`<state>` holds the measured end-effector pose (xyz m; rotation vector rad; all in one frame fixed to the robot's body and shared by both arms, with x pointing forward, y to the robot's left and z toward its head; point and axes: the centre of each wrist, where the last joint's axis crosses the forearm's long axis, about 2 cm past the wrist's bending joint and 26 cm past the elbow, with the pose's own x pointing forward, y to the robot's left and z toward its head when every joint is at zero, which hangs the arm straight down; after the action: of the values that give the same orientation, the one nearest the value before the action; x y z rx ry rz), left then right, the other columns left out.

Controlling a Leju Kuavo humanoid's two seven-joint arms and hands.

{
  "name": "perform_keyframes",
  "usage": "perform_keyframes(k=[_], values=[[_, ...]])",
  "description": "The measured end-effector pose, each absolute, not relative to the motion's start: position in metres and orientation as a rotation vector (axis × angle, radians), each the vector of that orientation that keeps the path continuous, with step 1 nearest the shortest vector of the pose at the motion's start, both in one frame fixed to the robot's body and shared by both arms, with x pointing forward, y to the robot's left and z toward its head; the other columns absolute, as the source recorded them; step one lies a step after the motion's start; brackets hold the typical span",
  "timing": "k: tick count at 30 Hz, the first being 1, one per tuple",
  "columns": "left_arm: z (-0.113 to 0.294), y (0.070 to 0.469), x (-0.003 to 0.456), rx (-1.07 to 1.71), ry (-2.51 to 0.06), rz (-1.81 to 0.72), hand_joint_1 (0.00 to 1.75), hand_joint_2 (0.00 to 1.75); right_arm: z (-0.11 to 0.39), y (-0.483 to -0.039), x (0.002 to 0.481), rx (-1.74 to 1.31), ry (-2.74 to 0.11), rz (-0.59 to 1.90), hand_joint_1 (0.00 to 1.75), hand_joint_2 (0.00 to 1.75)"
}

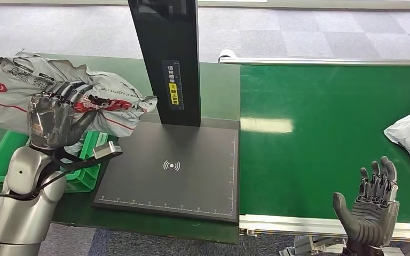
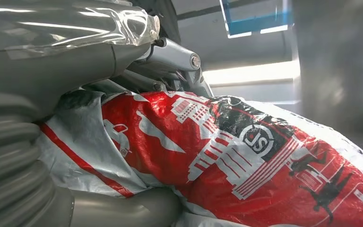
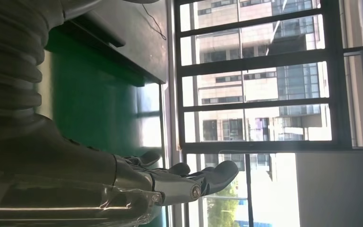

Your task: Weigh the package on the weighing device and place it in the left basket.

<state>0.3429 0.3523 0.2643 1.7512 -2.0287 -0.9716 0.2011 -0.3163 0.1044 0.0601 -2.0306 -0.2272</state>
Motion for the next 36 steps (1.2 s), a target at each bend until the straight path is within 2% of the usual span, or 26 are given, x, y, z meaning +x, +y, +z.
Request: perform_keyframes(k=[10,20,21,25,26,36], values=[[0.248,0.417,0.401,1.869,-1.511,-1.043,1.75,1.75,0.103,-0.307,0.21,0.107,-2.022,-0.2,0.0,1.75],[0.238,0.446,0.43,1.947,-1.122,-0.998,1.75,1.75,0.103,-0.305,0.215,0.115,-2.014,-0.195,0.0,1.75],[0.237,0.447,0.432,1.944,-1.097,-1.001,1.7,1.75,0.103,-0.305,0.215,0.113,-2.014,-0.196,0.0,1.75],[0.235,0.449,0.438,1.929,-0.994,-1.007,0.05,1.75,0.103,-0.306,0.215,0.099,-2.011,-0.203,0.0,1.75],[0.234,0.449,0.439,1.922,-0.969,-1.011,0.0,1.75,0.103,-0.306,0.215,0.096,-2.01,-0.204,0.0,1.75],[0.221,0.426,0.445,1.797,-0.935,-1.088,0.0,1.75,0.1,-0.304,0.208,0.076,-1.989,-0.201,0.0,1.75]])
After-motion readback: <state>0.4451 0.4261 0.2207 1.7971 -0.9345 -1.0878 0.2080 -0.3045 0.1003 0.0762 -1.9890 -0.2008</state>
